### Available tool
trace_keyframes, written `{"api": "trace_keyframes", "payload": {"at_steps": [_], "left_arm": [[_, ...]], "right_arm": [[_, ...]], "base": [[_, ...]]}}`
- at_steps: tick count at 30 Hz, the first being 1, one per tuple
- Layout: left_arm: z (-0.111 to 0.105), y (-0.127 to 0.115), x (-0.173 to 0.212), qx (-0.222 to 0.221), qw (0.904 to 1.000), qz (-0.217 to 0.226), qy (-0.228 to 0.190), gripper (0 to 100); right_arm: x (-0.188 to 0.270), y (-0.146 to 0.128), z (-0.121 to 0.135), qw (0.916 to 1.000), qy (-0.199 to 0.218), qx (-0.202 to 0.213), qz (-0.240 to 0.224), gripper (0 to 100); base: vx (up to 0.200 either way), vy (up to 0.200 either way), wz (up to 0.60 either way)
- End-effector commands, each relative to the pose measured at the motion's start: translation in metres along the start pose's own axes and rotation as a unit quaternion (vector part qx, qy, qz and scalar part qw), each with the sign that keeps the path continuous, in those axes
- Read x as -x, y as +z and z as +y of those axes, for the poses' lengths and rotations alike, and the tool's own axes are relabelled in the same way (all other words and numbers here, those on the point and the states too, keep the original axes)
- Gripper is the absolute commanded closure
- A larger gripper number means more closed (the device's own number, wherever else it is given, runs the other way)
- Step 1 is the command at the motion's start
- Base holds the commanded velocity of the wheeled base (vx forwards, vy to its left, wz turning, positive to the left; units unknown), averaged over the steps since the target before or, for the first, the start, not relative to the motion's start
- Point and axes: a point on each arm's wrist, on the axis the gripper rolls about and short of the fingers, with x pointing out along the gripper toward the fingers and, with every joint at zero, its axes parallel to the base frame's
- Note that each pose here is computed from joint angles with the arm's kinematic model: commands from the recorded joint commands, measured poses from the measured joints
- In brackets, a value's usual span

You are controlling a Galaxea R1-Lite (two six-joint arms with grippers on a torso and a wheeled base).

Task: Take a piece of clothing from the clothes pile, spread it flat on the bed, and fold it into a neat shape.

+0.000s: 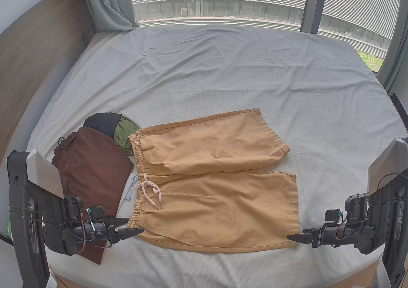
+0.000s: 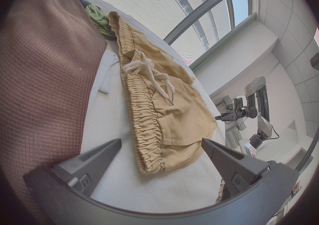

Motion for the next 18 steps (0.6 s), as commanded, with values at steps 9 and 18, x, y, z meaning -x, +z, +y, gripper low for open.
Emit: {"api": "trace_keyframes", "payload": {"at_steps": [9, 18], "left_arm": [[0.0005, -0.0057, 0.0001, 0.012, 0.9999, 0.007, -0.001, 100], [0.0003, -0.0056, -0.0012, 0.01, 0.9999, 0.008, -0.003, 100]], "right_arm": [[-0.0012, -0.0004, 0.0001, 1.0, 0.001, 0.0, 0.002, 0], [-0.0019, -0.001, 0.0035, 0.9993, 0.037, 0.004, 0.009, 0]], "base": [[0.0, 0.0, 0.0], [0.0, 0.0, 0.0]]}}
